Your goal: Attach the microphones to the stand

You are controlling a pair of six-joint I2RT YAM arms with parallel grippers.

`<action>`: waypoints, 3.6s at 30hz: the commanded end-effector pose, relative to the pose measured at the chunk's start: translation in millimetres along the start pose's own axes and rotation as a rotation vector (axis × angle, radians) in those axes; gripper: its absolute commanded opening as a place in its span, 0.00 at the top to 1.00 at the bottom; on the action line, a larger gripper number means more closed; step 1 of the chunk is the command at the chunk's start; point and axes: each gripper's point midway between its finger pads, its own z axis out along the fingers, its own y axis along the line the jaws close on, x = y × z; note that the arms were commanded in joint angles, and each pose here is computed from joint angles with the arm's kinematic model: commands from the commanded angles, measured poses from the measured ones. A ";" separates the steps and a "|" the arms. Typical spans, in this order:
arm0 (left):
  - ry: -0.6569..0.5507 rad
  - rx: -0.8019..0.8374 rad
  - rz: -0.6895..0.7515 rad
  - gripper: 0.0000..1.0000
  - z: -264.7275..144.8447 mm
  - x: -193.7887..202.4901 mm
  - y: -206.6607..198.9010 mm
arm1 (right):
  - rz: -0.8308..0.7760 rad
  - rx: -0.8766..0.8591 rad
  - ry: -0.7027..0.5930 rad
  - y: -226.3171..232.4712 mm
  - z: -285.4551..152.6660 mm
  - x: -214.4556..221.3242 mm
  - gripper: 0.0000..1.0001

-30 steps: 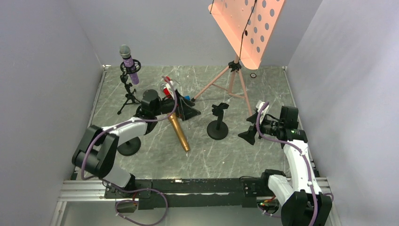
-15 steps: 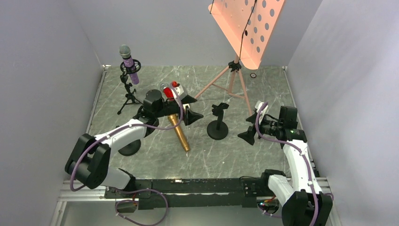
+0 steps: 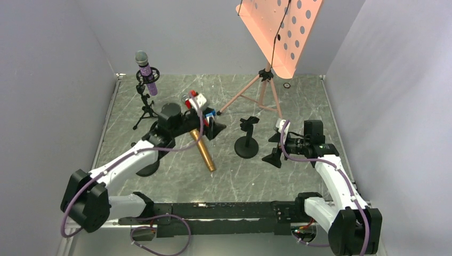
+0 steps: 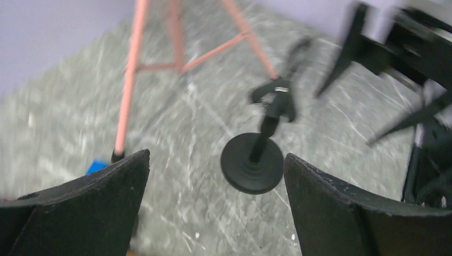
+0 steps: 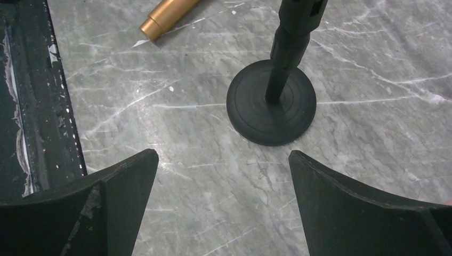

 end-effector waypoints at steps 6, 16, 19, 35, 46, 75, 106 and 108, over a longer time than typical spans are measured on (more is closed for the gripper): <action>0.389 -0.901 -0.742 0.01 -40.2 82.6 119.2 | -0.057 0.047 -0.001 -10.6 -2.8 -8.9 0.00; 0.652 -1.339 -0.844 0.01 -35.3 128.6 212.7 | -0.076 0.070 0.001 -10.3 -7.6 -10.6 0.00; 0.653 -1.388 -0.874 0.02 -38.3 142.4 223.0 | -0.083 0.075 0.001 -10.9 -8.8 -11.8 0.00; 0.799 -1.287 -0.924 0.27 -11.1 222.2 243.2 | -0.080 0.059 0.004 -8.3 -9.0 -12.3 0.00; 0.718 -1.210 -0.977 0.90 -10.0 213.8 256.4 | -0.082 0.058 0.008 -7.8 -9.5 -11.9 0.00; -0.270 0.347 0.026 0.97 -62.7 -91.5 -100.4 | -0.223 -0.095 -0.157 53.6 -74.7 -127.2 0.00; -0.394 0.493 -0.139 1.00 66.2 -136.4 -207.8 | -0.004 -0.349 -0.375 88.7 -93.4 -220.8 0.04; -0.387 0.493 -0.142 1.00 70.8 -134.6 -208.4 | 0.010 -0.341 -0.371 85.4 -91.7 -220.2 0.09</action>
